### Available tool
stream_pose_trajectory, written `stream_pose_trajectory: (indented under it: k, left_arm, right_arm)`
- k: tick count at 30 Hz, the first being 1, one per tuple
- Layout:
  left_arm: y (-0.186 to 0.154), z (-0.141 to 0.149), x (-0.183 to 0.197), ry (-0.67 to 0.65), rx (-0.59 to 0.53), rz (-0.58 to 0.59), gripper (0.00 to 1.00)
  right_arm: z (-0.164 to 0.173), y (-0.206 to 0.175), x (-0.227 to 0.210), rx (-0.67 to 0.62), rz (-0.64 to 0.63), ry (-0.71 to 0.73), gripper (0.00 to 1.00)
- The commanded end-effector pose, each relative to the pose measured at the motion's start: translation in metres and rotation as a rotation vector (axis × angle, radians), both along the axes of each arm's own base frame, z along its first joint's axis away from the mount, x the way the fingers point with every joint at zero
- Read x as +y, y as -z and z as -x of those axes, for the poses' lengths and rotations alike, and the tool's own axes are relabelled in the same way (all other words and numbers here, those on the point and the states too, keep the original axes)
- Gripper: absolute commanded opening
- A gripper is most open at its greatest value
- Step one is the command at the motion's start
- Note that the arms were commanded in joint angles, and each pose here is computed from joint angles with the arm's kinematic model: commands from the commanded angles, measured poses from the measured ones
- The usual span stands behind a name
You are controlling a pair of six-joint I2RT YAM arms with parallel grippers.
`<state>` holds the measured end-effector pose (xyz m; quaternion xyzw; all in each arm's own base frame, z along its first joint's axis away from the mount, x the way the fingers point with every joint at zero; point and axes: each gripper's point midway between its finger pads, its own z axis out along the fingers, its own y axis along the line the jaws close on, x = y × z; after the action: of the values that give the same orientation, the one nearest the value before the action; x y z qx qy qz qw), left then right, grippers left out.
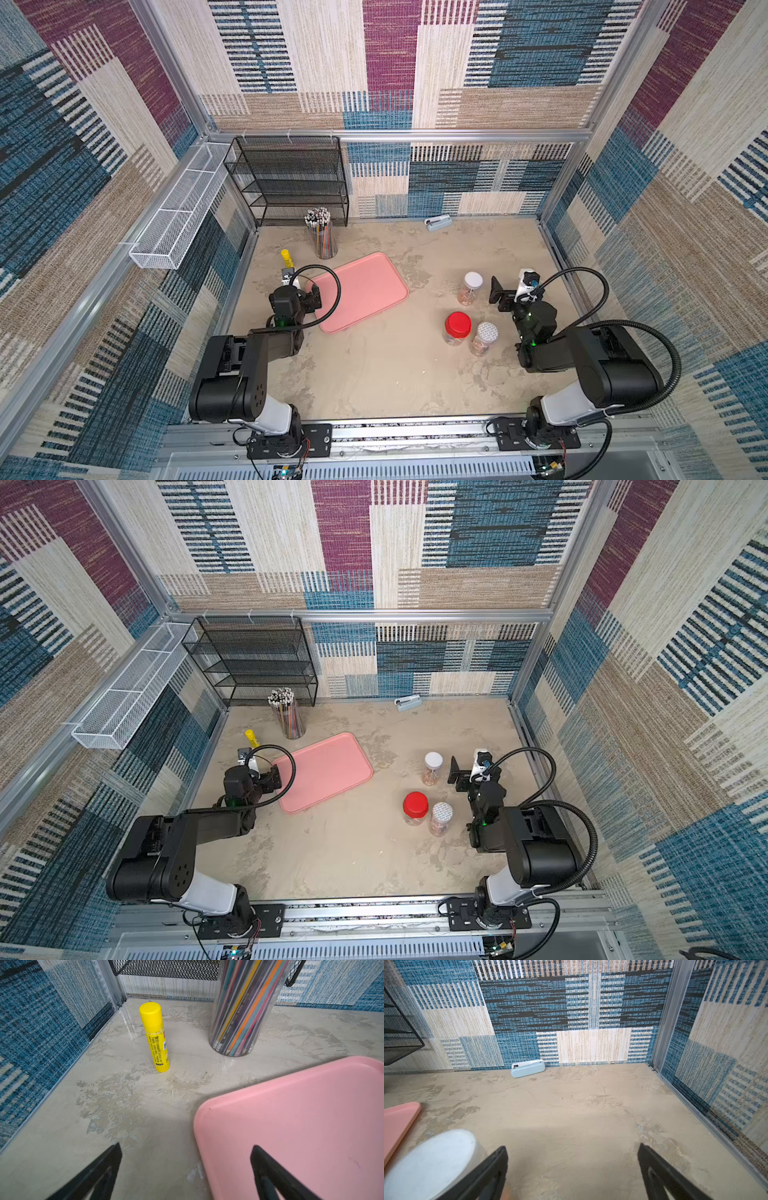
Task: Pour the candies out of the jar
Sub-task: Move the tray at the center of the board.
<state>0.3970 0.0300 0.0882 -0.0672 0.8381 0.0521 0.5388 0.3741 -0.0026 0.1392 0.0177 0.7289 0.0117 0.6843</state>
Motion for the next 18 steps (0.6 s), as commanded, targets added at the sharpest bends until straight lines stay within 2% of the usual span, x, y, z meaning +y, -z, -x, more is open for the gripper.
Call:
stream_pose_trajectory:
  k: [1,18]
  left_arm:
    - [-0.0033,-0.0011,-0.0004,0.008,-0.01,-0.012,0.99]
    - [-0.0029,-0.0026,0.0,0.01,-0.006,-0.009,0.99]
  right_arm:
    - [-0.0006,-0.0051,0.0001,-0.019,0.01,-0.001,1.0]
    - [-0.0029,-0.0039,-0.0012,-0.011,0.005,-0.008,1.0]
